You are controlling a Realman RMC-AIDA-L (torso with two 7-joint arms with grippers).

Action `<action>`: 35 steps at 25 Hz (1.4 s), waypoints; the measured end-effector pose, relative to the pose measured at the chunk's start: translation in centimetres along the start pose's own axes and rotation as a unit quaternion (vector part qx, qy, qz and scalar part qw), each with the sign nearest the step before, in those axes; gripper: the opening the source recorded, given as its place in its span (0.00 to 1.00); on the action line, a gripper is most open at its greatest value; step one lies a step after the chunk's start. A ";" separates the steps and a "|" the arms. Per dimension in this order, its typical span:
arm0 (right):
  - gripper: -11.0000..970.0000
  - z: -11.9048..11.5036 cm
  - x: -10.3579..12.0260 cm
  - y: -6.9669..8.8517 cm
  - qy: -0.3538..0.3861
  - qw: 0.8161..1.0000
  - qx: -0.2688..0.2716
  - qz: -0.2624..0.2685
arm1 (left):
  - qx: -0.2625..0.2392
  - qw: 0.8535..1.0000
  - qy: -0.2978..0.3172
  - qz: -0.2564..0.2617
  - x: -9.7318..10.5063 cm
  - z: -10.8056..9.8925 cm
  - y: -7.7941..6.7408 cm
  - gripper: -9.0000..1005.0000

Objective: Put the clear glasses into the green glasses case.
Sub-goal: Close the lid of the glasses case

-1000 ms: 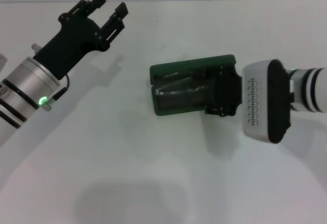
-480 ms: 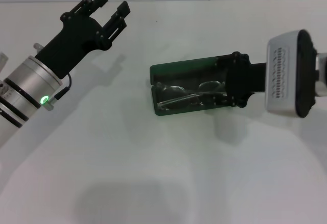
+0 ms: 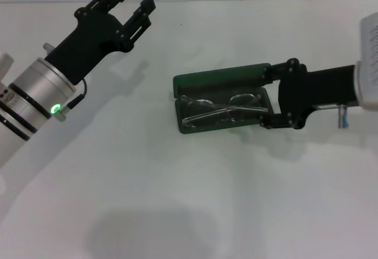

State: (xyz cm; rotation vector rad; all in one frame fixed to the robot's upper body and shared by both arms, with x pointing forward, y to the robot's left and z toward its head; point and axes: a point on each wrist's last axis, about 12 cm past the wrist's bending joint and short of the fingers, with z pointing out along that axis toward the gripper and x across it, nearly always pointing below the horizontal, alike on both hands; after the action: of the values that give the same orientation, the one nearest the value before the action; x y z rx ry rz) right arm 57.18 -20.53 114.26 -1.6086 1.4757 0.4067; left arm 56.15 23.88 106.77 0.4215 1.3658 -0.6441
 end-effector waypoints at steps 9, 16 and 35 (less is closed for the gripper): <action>0.62 -6.1 2.1 -0.6 -0.134 0.985 0.032 0.108 | 0.003 1.000 -0.002 -0.005 0.0 0.3 -0.2 0.60; 0.62 -10.4 6.2 -0.7 -0.229 0.936 0.169 0.206 | 0.011 1.000 0.013 -0.010 0.5 0.4 -0.6 0.60; 0.76 -11.0 8.3 0.5 -0.287 0.891 0.242 0.256 | 0.084 0.964 0.247 -0.042 1.8 7.2 -1.0 0.60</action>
State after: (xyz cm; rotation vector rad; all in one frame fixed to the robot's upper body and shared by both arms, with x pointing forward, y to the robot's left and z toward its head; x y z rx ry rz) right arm 55.19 -34.14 113.95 -0.6086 1.3666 0.6783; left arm 61.10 18.30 106.30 0.6971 1.8161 -0.7595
